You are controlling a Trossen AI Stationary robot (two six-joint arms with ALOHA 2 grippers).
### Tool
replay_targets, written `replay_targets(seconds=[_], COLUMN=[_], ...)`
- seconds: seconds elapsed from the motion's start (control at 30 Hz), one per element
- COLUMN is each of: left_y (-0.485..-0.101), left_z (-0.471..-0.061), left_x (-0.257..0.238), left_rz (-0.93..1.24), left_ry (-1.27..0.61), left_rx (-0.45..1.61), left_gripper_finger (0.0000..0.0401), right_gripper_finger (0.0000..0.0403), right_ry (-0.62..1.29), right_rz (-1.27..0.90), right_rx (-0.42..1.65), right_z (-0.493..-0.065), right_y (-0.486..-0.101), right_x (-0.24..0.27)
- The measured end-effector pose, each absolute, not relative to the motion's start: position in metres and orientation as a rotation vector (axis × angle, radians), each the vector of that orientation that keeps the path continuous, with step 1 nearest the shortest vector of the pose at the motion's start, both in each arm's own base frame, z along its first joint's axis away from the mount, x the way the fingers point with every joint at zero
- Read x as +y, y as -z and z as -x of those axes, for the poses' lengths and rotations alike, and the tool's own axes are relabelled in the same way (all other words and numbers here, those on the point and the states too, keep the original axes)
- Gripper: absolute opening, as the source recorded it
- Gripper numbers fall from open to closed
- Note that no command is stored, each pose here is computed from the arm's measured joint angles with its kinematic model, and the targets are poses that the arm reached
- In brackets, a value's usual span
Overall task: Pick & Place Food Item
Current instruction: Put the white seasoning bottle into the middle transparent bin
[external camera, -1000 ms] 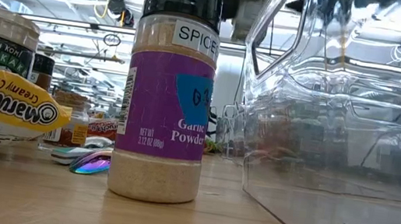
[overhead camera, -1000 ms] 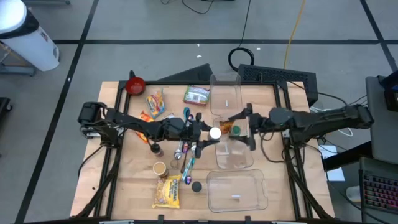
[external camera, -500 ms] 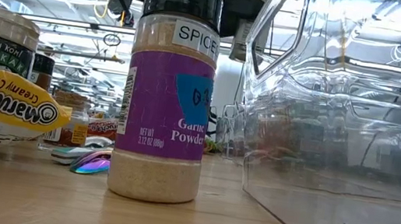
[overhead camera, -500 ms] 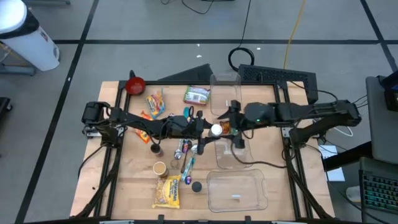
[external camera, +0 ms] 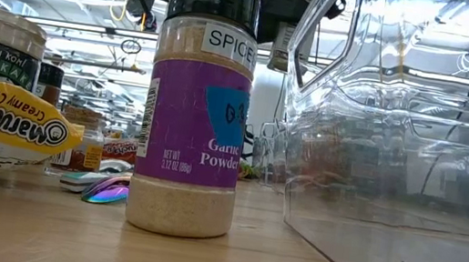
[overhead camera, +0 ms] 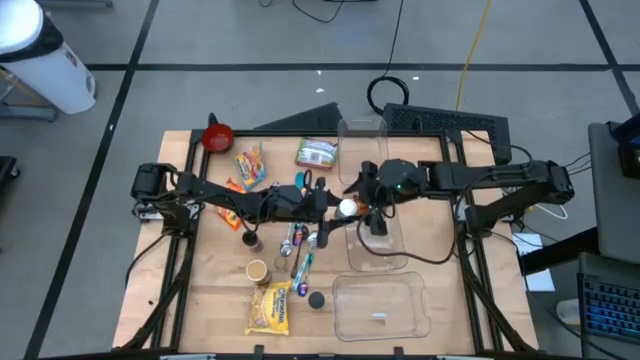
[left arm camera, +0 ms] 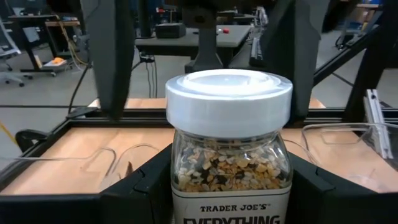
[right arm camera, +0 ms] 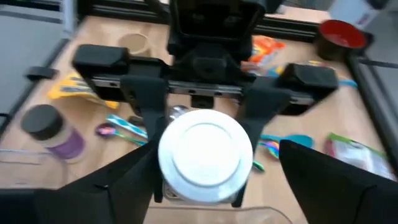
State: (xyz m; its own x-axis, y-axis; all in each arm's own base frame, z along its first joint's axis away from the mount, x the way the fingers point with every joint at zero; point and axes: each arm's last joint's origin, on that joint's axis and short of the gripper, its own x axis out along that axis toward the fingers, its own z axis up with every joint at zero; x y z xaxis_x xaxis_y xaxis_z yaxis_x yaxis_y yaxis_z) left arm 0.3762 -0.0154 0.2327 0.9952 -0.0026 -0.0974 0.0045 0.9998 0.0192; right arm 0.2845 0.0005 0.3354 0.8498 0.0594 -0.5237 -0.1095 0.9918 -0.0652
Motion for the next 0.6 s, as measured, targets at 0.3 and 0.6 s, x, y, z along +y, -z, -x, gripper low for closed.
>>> replay_targets(seconds=[0.3,0.6], left_y=[-0.2322,-0.2322], left_z=[-0.3761,-0.376], left_x=[-0.0155,-0.0175], left_rz=[-0.017,-0.014], left_ry=[0.003,0.005], left_rx=[0.102,0.102], left_gripper_finger=[0.0206,0.0206], right_gripper_finger=[0.019,0.019], right_ry=[-0.14,-0.144], right_rz=[0.087,0.086], right_rx=[0.531,0.534], right_z=[-0.285,-0.2849], right_y=[-0.3365,-0.3361], right_x=[0.0013,0.0014])
